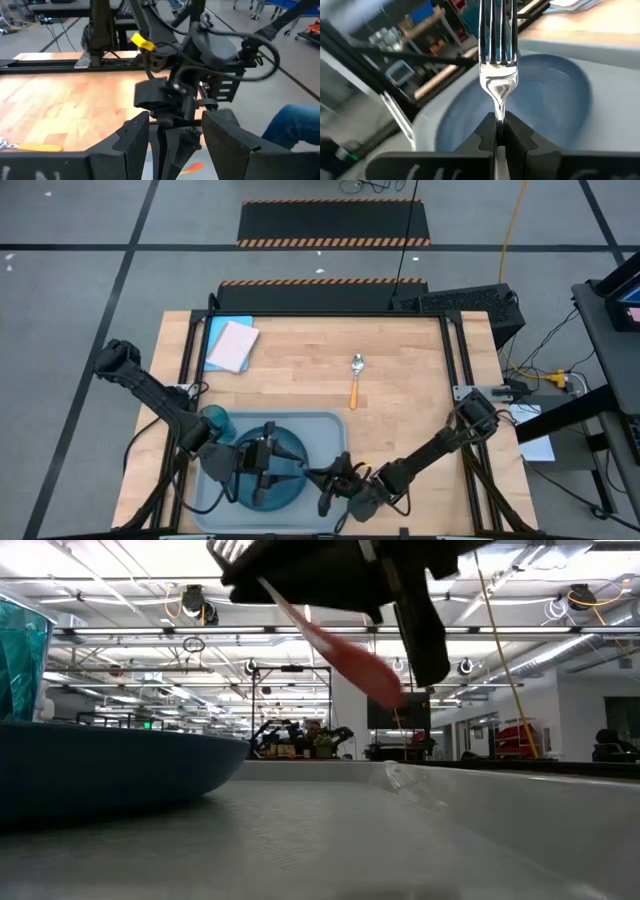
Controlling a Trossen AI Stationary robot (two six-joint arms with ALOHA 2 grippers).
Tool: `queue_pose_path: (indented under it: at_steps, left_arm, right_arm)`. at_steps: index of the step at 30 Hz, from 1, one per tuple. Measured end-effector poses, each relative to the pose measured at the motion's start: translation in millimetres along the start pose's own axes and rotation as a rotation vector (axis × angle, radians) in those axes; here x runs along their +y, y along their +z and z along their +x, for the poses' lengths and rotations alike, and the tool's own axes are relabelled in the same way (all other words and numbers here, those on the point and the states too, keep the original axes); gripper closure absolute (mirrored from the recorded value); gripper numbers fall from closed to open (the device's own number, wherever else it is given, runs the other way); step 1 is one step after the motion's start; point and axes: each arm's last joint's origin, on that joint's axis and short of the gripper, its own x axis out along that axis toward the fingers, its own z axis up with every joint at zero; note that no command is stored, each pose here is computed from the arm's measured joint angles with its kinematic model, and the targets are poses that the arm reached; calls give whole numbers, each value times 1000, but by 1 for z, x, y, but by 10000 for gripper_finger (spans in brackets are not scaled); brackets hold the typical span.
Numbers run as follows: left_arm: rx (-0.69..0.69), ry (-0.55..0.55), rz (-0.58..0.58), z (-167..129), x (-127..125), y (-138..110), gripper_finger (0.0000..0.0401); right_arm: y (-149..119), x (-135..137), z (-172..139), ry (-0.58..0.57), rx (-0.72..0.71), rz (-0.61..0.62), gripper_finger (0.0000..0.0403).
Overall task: Pick and place plate/cup/fork/spoon on tray
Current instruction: Put the orange fork on the gray tray to the right of the dark blue plate
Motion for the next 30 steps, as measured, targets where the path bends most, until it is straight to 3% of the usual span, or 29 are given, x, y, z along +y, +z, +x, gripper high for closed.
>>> queue_pose_path:
  at_steps: [5,10,22,30]
  left_arm:
    - [-5,-13,-6,-2,-4,0,219]
    - [-51,-42,-15,-5,-10,4,219]
    - [-87,-66,-13,-8,-15,7,219]
    - [-86,-65,-5,-8,-15,7,219]
  right_arm:
    - [3,1,3,21,-30,142,397]
    - [-1,-5,1,-69,-107,290,400]
    - [-13,-22,-1,-191,-85,303,400]
    - [-15,-26,3,-196,-95,339,399]
